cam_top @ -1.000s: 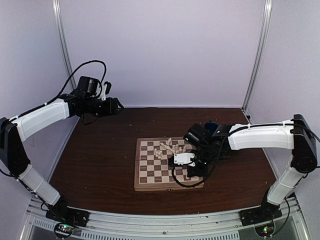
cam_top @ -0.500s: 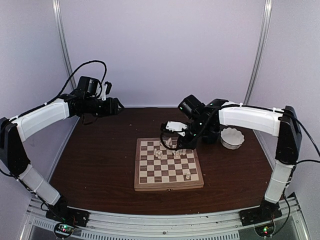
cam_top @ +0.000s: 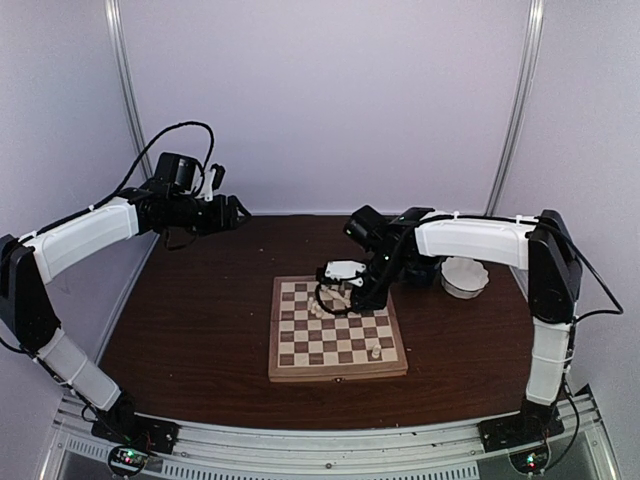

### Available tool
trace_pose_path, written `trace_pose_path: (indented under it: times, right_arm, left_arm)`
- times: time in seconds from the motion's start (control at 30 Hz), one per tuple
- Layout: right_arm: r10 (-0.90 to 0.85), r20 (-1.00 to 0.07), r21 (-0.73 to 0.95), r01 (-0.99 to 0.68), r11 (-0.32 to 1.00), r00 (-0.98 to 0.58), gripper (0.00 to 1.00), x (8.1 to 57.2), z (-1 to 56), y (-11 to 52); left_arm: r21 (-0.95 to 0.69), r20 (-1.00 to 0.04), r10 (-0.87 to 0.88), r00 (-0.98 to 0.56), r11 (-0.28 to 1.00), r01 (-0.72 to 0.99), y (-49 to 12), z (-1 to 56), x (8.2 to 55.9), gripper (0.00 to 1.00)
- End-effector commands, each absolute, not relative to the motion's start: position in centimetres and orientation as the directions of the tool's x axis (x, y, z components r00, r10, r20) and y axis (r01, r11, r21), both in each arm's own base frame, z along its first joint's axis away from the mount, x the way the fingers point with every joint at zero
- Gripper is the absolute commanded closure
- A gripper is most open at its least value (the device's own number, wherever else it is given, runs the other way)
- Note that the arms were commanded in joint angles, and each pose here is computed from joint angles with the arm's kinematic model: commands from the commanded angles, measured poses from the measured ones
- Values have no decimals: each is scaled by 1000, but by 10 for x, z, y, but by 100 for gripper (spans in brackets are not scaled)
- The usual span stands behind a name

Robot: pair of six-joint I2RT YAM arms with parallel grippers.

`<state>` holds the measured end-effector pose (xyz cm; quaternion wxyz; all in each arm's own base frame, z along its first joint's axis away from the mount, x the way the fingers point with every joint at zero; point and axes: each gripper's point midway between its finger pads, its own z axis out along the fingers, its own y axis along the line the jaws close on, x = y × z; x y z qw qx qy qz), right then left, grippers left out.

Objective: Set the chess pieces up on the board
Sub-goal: Pick up the knight from the chessboard.

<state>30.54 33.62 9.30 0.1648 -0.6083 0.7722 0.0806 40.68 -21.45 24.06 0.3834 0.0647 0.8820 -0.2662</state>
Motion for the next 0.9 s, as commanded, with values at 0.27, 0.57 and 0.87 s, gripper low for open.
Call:
trace_pose_path:
  times: [0.27,0.57,0.87]
  right_arm:
    - [-930,-360,-166,-977,137,-69,60,318,91,345]
    - [-947,-317,-180,-978,108,-46,61,323,74,343]
    - [-950,-307,-167,-980,111,-55,72,322,69,342]
  left_arm:
    - [-448,-734,-120,-669,825,344,-218,260,412,31]
    - [-453,-732,-121,-670,821,347,-219,261,411,31]
    - [-455,-730,-120,-672,819,349,-220,260,411,31]
